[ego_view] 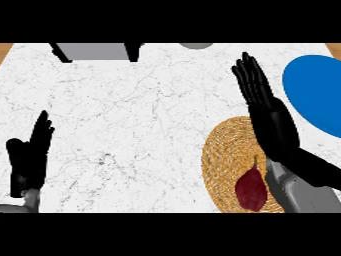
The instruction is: Pick the squash from the placemat and place it in the plate
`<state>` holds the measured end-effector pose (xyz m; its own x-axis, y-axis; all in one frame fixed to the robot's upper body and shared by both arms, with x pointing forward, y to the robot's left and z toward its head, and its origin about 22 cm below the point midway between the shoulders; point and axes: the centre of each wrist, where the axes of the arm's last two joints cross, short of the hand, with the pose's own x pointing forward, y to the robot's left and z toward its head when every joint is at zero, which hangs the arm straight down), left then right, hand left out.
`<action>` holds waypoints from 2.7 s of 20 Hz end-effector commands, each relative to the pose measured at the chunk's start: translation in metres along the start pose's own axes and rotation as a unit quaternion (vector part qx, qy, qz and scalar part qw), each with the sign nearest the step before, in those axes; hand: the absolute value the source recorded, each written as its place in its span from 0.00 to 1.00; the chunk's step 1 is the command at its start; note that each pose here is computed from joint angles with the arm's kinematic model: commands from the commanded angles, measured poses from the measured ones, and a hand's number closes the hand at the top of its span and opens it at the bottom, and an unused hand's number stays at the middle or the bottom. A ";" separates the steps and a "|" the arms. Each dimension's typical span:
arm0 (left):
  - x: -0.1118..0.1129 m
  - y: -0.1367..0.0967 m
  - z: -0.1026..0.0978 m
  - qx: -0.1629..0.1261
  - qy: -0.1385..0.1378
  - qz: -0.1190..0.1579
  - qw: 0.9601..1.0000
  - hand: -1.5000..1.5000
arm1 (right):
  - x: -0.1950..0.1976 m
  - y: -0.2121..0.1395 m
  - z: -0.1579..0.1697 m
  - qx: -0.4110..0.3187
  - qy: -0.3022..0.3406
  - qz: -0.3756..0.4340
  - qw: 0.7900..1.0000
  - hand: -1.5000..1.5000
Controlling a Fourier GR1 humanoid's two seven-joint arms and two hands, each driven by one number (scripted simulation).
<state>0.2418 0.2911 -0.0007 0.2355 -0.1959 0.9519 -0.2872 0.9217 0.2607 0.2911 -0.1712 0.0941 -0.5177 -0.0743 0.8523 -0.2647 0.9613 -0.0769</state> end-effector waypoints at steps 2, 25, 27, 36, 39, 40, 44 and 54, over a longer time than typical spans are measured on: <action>-0.011 -0.014 0.008 -0.049 0.025 0.020 0.998 0.50 | 0.017 -0.085 0.014 -0.033 0.016 0.040 0.999 1.00; -0.034 -0.039 0.027 -0.182 0.090 0.083 0.976 0.50 | 0.110 -0.268 0.146 0.002 0.237 0.336 0.911 0.00; -0.026 -0.058 0.029 -0.181 0.080 0.074 0.977 0.50 | 0.106 -0.258 0.142 0.035 0.267 0.351 0.897 0.00; -0.021 -0.063 0.021 -0.176 0.090 0.087 0.976 0.50 | 0.108 -0.182 0.128 0.086 0.322 0.400 0.854 0.00; -0.021 -0.042 0.015 -0.183 0.081 0.078 0.977 0.50 | 0.095 -0.165 0.110 0.085 0.323 0.407 0.850 0.00; -0.029 -0.060 0.027 -0.176 0.090 0.083 0.977 0.50 | 0.108 -0.159 0.129 0.080 0.333 0.407 0.847 0.00; -0.034 -0.042 0.020 -0.178 0.095 0.081 0.976 0.50 | 0.097 -0.158 0.119 0.091 0.355 0.429 0.826 0.00; -0.019 -0.048 0.026 -0.183 0.078 0.084 0.976 0.50 | 0.075 -0.116 0.120 0.133 0.390 0.393 0.822 0.00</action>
<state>0.2321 0.2421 -0.0213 0.3484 -0.0173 0.9372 -0.0054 0.9998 0.0204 0.1802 -0.3308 0.1014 0.0387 0.8328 0.5522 -0.2974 0.5372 -0.7893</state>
